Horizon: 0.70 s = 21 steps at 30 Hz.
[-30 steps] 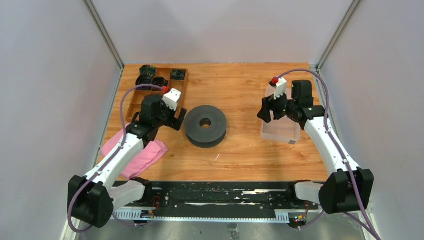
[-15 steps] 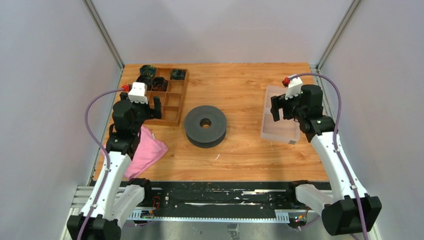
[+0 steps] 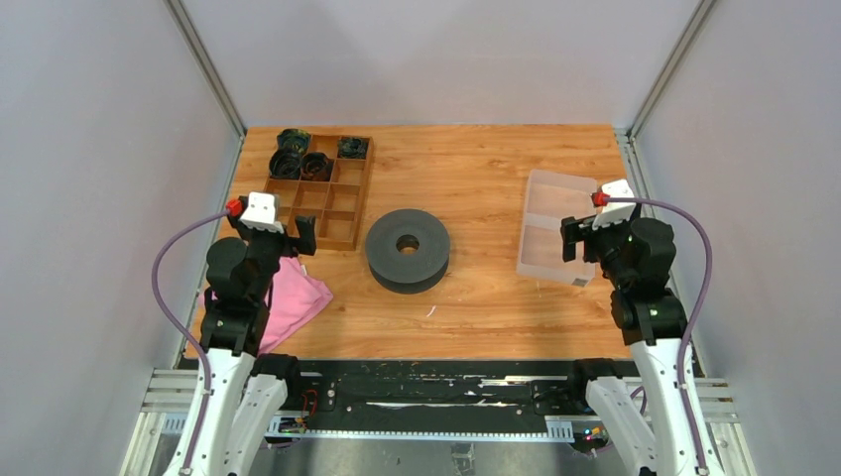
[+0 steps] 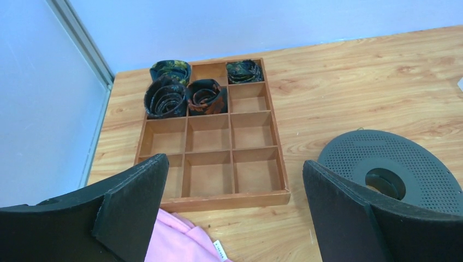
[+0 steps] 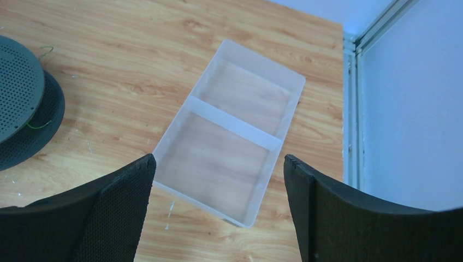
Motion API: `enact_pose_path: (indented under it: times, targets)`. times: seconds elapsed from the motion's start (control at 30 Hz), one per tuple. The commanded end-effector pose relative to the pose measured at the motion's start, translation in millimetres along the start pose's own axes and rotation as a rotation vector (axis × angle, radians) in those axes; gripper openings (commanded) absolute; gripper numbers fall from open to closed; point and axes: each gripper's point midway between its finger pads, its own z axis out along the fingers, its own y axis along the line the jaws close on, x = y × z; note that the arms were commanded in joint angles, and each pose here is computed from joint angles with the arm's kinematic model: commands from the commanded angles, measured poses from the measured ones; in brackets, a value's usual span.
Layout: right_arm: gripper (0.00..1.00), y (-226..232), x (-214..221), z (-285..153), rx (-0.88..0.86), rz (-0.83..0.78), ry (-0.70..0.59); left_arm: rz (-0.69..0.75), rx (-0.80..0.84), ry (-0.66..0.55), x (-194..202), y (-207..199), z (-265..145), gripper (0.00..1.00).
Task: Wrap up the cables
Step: Reset both arms
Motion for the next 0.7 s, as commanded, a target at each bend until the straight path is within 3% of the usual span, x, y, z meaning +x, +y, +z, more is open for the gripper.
enact_pose_path:
  times: [0.0,0.33,0.67]
  targets:
    - [0.86,-4,-7,-3,0.002,-0.042,-0.050,0.031,0.001,-0.049,-22,2,-9,0.98]
    - [0.87,-17,-12,-10,0.070,-0.049,-0.061,0.123,-0.005,-0.023,-31,7,-26,0.98]
    - [0.86,-14,-9,-8,0.050,-0.056,-0.051,0.124,-0.028,0.005,-27,11,-24,0.98]
